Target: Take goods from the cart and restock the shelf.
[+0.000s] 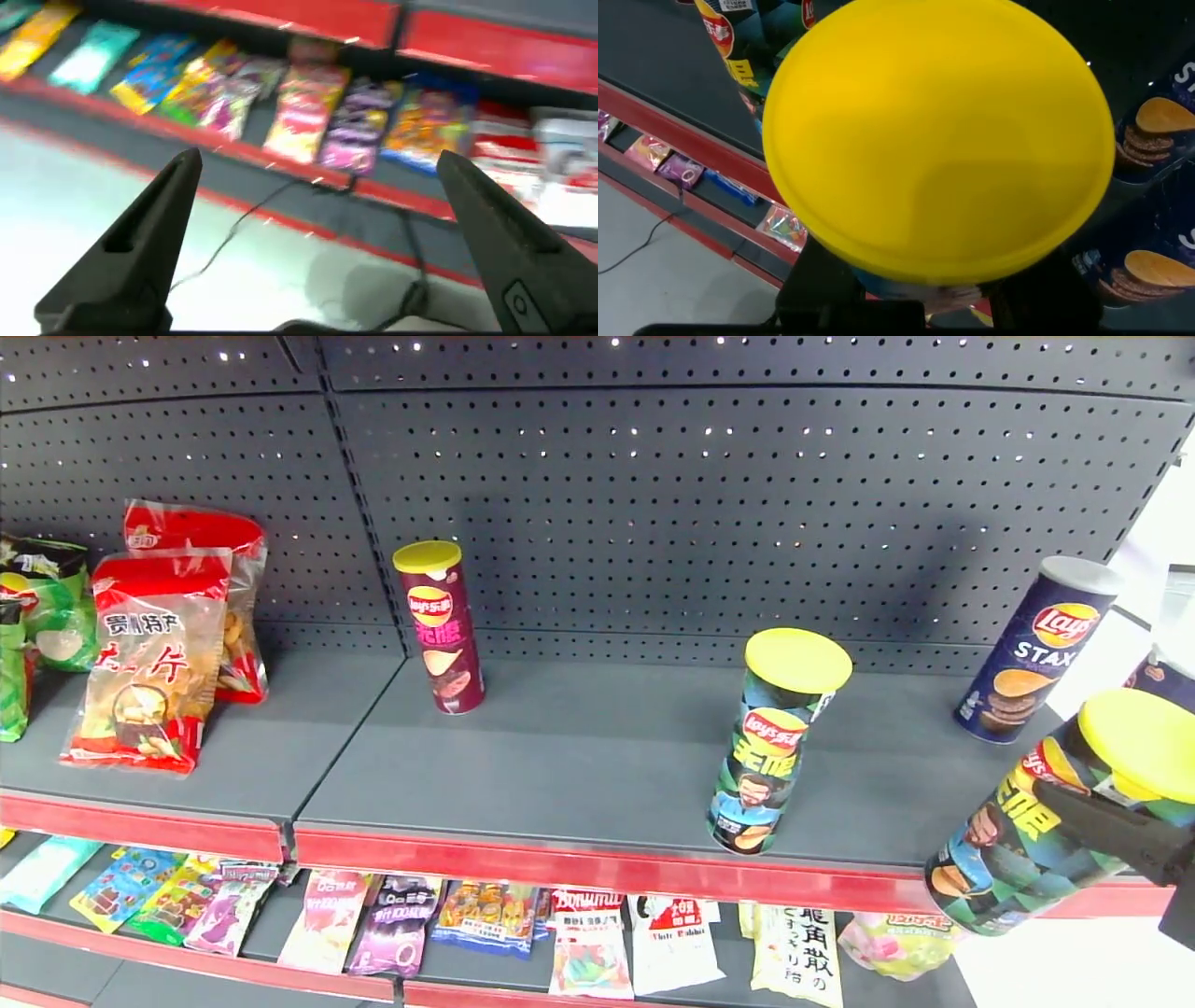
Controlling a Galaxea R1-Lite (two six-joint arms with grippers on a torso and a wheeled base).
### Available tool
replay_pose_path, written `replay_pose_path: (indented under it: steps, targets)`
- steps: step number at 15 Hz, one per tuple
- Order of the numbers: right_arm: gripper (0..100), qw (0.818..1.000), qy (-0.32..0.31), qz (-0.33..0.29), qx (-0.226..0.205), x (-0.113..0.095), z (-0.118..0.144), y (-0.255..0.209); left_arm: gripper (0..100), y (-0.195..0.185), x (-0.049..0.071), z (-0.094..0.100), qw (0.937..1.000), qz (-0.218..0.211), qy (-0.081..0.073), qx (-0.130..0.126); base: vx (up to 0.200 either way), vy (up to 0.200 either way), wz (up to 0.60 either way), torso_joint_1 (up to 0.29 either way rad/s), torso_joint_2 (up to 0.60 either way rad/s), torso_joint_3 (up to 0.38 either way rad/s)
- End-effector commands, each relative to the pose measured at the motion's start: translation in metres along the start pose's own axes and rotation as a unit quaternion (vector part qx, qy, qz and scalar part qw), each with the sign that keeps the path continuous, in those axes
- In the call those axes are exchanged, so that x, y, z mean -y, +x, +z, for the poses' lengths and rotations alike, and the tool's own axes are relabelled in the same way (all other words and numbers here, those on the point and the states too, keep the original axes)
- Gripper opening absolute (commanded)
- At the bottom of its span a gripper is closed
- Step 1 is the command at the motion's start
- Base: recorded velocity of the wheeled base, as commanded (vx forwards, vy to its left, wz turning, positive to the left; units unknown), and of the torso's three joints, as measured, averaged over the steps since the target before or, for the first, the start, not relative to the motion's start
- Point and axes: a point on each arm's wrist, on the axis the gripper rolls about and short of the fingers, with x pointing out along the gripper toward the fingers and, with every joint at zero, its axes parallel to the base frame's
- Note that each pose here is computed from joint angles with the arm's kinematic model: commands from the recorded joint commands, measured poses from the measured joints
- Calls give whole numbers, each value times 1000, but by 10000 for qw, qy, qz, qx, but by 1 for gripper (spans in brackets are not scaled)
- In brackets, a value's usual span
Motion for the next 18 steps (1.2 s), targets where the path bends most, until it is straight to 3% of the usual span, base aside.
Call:
replay_pose_path:
  steps: [1,3,5,7,9,10,12,14,18]
  targets:
    - [0,10000,1,-4,-3,0,0,0,100,-1,2,-30,9914,-878,170,956,0,0,0,0,0,0]
    - [0,10000,-1,-6,12,0,0,-1,100,3,2,-31,9917,-620,195,1113,0,0,0,0,0,0]
    - [0,10000,-5,-18,-13,0,-2,-1,100,3,0,-32,9936,-213,41,1109,0,0,0,0,0,0]
    - [0,10000,6,-31,-30,0,-3,-1,100,6,2,-33,9909,-684,41,1156,0,0,0,0,0,0]
    - [0,10000,4,-27,-6,0,-1,1,100,8,1,-37,9814,-1333,192,1368,0,0,0,0,0,0]
    - [0,10000,10,-28,1,1,0,1,100,8,0,-39,9791,-1458,279,1390,0,0,0,0,0,0]
    - [0,10000,37,0,-33,1,0,3,100,8,1,-39,9793,-1406,328,1422,0,0,0,0,0,0]
    - [0,9999,68,-1,-133,3,4,13,100,4,0,-42,9763,-1274,307,1721,0,0,0,0,0,0]
    - [0,9991,292,64,-317,8,19,45,100,4,0,-42,9766,-1267,307,1713,0,0,0,0,0,0]
